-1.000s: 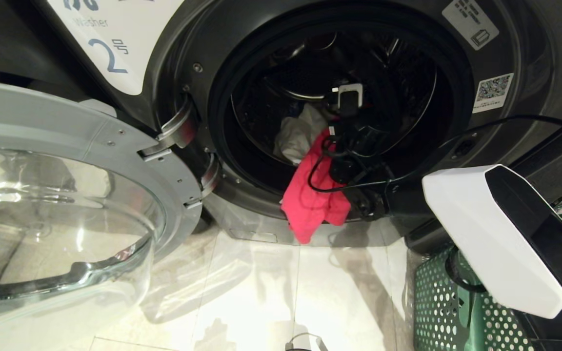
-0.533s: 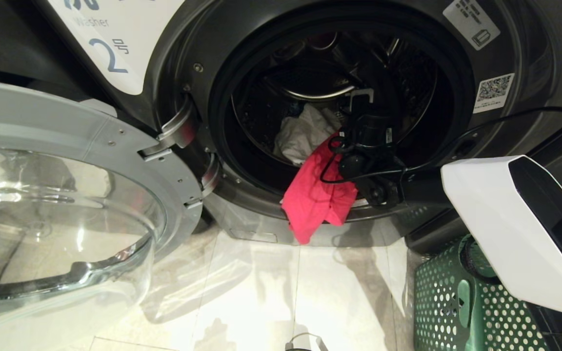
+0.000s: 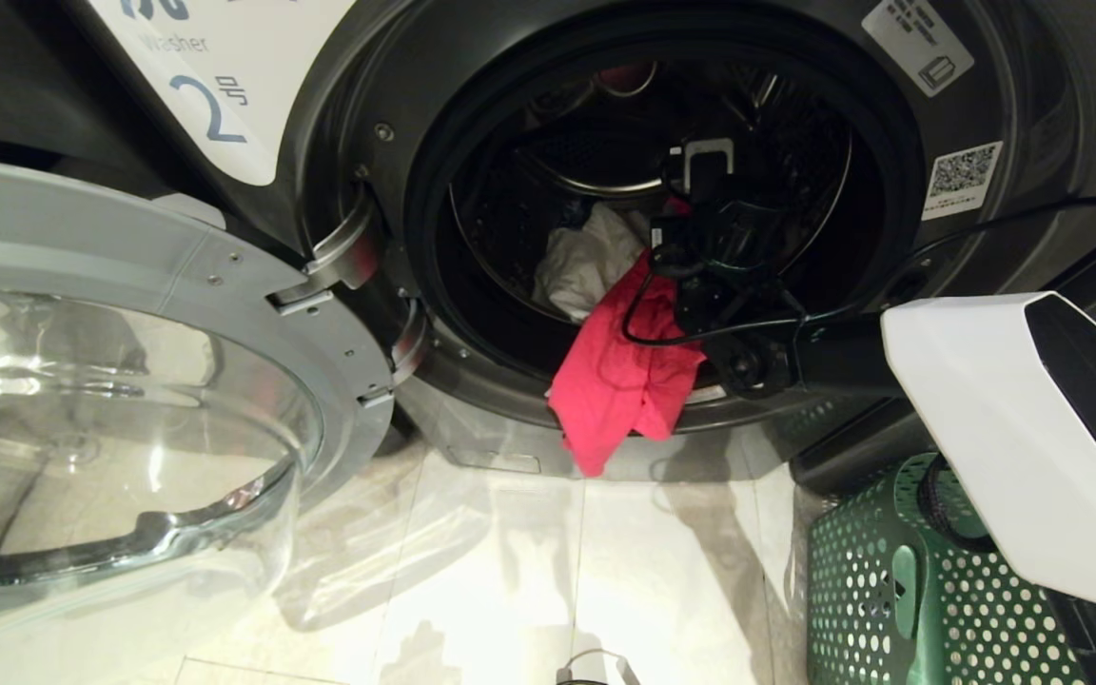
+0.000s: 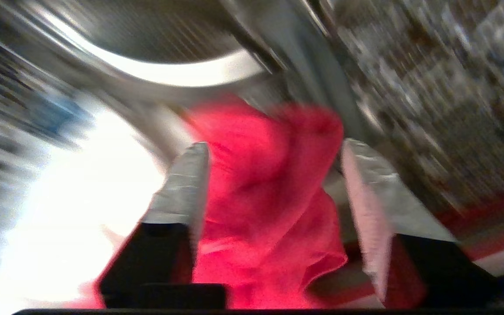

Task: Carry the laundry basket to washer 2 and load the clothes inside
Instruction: Place the clothes into the washing machine

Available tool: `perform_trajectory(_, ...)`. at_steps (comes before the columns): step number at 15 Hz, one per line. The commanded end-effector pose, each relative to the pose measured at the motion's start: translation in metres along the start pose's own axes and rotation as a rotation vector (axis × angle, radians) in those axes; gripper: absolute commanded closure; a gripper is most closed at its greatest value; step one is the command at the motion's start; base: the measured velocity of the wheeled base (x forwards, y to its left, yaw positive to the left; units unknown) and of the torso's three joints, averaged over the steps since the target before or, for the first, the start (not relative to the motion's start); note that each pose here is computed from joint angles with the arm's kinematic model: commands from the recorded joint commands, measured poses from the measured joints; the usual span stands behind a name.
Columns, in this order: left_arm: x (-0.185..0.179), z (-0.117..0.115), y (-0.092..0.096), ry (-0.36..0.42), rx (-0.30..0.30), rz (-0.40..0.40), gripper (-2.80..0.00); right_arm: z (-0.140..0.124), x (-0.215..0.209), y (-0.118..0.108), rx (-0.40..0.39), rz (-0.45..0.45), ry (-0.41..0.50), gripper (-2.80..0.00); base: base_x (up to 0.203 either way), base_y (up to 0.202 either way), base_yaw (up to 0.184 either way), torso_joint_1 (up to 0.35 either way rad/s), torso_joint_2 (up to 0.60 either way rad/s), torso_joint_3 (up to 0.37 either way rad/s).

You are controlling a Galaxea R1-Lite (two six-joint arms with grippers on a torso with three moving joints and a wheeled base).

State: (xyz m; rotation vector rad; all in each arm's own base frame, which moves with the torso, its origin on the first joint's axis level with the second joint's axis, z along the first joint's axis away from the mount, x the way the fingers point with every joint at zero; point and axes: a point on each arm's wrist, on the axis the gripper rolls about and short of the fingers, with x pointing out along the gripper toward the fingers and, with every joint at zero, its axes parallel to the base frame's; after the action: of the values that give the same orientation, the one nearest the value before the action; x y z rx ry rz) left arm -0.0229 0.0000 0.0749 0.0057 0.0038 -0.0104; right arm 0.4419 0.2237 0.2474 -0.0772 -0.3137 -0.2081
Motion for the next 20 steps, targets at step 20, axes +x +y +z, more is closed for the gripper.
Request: perform_trajectory(20, 0.0, 0.0, 0.0, 0.001, 0.0, 0.0, 0.0, -0.015, -0.129, 0.025, 0.19, 0.257, 0.76, -2.8, 0.0, 0.0, 0.0, 0.0, 0.0, 0.0)
